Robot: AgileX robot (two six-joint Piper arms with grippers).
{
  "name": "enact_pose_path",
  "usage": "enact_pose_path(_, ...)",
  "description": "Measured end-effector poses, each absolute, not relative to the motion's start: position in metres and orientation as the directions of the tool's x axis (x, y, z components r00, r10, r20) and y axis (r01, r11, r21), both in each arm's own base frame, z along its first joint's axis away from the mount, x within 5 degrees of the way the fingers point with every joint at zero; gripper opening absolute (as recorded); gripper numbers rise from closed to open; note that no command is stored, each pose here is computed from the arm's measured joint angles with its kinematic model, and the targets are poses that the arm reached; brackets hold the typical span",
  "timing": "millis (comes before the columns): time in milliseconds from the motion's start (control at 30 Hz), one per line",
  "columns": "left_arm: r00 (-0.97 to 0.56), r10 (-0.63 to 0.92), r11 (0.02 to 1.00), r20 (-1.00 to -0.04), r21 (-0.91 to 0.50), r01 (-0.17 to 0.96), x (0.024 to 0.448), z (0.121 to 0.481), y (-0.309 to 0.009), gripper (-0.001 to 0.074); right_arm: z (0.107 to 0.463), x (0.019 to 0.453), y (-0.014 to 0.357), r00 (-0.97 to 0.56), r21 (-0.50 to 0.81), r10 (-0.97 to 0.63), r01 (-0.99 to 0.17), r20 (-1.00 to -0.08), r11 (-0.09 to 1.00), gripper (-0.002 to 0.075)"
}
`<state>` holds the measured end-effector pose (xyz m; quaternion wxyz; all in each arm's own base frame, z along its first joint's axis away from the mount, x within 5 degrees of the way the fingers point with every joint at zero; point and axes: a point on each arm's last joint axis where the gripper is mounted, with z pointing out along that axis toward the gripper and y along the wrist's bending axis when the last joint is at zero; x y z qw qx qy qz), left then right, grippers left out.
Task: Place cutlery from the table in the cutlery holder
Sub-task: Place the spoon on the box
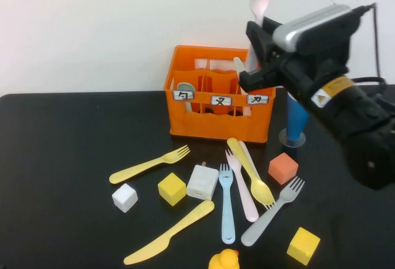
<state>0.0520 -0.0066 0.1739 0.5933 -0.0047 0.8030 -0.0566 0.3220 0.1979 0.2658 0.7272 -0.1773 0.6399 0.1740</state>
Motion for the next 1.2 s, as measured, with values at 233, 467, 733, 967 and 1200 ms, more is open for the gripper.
enact_pose_path(233, -0.296, -0.075, 0.994, -0.952, -0.096, 0.060, 0.052, 0.174, -0.007, -0.0001, 0.244, 0.360, 0.223, 0.129, -0.046, 0.020, -0.489, -0.991, 0.871, 0.0127)
enact_pose_path(467, -0.296, -0.072, 0.994, -0.953, -0.094, 0.061, 0.052, 0.174, -0.007, -0.0001, 0.206, 0.391, 0.243, 0.082, -0.048, -0.009, -0.493, -0.997, 0.869, 0.0127)
enact_pose_path(733, -0.296, -0.072, 0.994, -0.953, -0.094, 0.061, 0.052, 0.174, -0.007, -0.0001, 0.177, 0.398, 0.247, 0.018, -0.041, -0.037, -0.488, -0.999, 0.872, 0.0127)
enact_pose_path(967, -0.296, -0.072, 0.994, -0.953, -0.094, 0.061, 0.052, 0.174, -0.007, -0.0001, 0.177, 0.398, 0.246, 0.017, -0.038, -0.034, -0.485, -0.999, 0.874, 0.0127)
enact_pose_path(1200, -0.296, -0.072, 0.994, -0.953, -0.094, 0.061, 0.052, 0.174, -0.007, -0.0001, 0.177, 0.398, 0.246, 0.016, -0.037, -0.033, -0.484, -0.999, 0.874, 0.0127)
